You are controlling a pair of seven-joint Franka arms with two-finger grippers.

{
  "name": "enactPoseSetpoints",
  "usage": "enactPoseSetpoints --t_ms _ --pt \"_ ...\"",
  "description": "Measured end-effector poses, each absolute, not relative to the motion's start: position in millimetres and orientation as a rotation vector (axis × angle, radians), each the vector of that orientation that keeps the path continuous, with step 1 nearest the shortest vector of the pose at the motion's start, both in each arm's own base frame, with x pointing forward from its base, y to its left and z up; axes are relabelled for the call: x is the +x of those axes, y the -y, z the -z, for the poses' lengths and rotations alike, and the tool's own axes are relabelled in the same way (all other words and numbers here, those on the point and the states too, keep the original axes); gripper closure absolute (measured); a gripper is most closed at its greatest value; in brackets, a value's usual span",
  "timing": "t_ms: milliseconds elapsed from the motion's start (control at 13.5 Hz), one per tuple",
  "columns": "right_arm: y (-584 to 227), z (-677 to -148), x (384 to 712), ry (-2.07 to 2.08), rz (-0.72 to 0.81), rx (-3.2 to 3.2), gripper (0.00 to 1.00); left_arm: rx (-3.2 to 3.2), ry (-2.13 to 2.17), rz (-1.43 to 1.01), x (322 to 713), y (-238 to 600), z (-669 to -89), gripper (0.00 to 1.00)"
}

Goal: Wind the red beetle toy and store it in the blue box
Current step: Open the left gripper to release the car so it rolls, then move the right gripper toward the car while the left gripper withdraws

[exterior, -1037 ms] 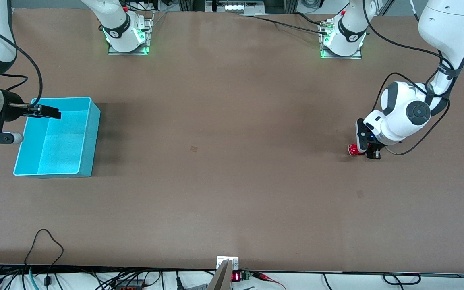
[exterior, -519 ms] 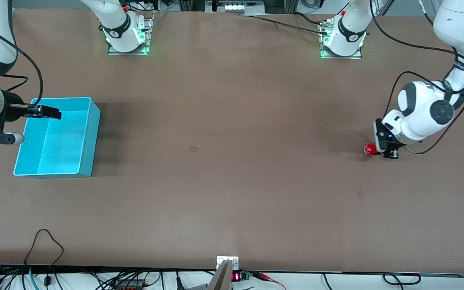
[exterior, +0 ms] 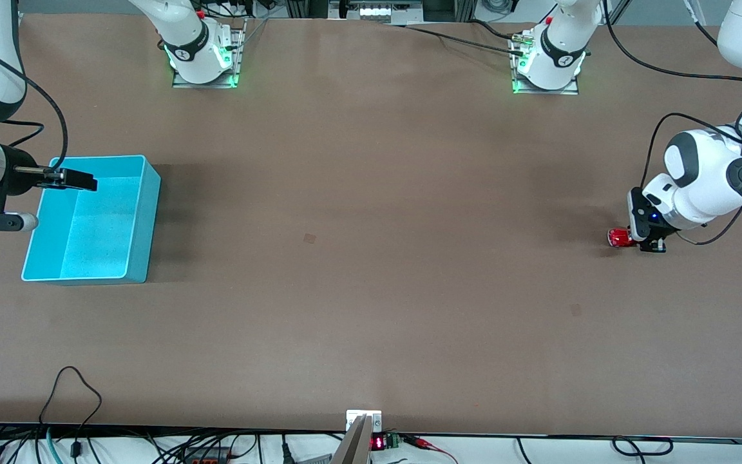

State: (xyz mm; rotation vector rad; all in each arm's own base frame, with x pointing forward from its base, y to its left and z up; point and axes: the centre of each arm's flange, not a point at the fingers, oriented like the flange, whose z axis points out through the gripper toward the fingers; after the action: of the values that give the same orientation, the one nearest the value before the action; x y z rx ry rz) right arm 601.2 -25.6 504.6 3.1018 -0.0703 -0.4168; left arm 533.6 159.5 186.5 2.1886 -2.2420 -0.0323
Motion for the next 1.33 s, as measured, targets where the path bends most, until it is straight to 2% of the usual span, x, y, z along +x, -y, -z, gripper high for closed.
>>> enactPoseSetpoints --t_ms 148,370,444,667,889,1111,1333 --pt "27 -504 601 0.067 0.418 3.102 0.0 2.134 2.236 0.076 540 -151 -192 0.34" --pt "28 -504 601 0.069 0.418 3.102 0.0 2.038 2.309 0.087 574 -111 -239 0.04" --pt "30 -504 601 0.074 0.418 3.102 0.0 2.005 2.345 0.095 583 -93 -261 0.0" --pt "37 -504 601 0.092 0.419 3.103 0.0 1.938 2.46 0.071 598 -38 -315 0.0" --pt "37 -503 601 0.094 0.421 3.105 0.0 1.948 2.44 -0.058 605 10 -343 0.0" --pt "32 -501 599 0.085 0.453 3.114 0.0 2.107 2.275 -0.128 610 35 -355 0.0" --pt "31 -501 598 0.085 0.471 3.113 0.0 2.428 1.925 -0.148 615 47 -366 0.0"
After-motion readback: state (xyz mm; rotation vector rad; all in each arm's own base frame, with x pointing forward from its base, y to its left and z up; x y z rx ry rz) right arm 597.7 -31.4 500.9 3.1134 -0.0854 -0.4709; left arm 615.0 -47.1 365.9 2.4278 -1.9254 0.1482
